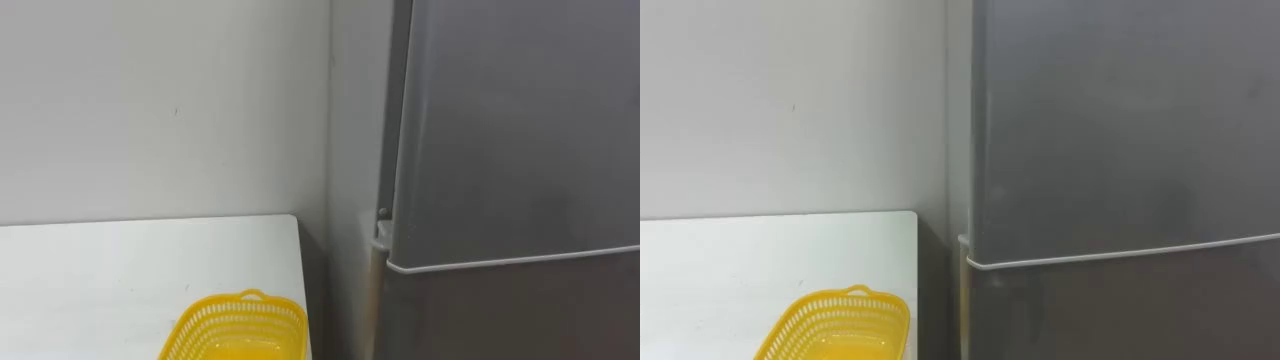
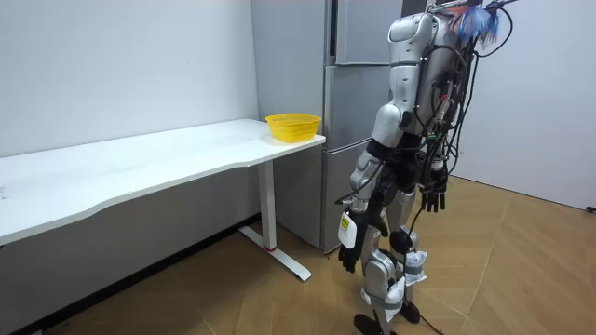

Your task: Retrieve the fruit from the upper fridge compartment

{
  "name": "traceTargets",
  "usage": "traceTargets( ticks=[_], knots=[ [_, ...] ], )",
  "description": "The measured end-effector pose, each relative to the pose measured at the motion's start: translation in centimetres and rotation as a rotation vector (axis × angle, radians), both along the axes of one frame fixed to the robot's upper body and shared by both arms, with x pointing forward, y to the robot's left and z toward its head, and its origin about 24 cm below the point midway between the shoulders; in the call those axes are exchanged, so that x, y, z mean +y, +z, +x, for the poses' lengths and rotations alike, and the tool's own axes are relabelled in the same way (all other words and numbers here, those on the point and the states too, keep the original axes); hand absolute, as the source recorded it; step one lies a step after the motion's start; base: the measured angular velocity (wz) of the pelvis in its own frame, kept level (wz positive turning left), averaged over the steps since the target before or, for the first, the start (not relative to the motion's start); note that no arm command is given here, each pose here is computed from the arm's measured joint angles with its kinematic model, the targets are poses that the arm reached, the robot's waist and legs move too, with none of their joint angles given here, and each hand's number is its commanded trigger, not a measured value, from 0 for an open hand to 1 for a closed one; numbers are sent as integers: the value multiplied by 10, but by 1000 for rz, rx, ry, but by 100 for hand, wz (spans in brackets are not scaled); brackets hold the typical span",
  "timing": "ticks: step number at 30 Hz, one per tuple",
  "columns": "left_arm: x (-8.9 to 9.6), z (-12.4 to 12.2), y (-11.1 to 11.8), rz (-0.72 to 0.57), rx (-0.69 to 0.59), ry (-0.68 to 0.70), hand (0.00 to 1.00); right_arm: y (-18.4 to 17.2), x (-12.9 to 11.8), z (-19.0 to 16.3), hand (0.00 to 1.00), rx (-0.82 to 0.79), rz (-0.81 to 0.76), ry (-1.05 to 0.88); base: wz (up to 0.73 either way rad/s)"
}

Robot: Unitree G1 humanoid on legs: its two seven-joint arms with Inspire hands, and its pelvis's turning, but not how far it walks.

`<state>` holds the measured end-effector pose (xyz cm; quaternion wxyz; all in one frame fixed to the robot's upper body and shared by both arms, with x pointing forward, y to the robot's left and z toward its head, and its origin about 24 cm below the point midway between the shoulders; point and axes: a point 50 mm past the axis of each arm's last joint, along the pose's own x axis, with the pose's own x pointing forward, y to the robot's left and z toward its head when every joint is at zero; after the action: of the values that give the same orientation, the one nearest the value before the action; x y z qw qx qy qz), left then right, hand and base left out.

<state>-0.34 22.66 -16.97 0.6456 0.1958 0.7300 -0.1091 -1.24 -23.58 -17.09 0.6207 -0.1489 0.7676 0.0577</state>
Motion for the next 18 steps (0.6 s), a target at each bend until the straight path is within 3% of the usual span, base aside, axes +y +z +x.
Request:
traceTargets(
  ticks=[18],
  knots=[
    [1,8,0,2,-13,0,0,0,-1,-1,0,20,7,47,-1]
  ],
)
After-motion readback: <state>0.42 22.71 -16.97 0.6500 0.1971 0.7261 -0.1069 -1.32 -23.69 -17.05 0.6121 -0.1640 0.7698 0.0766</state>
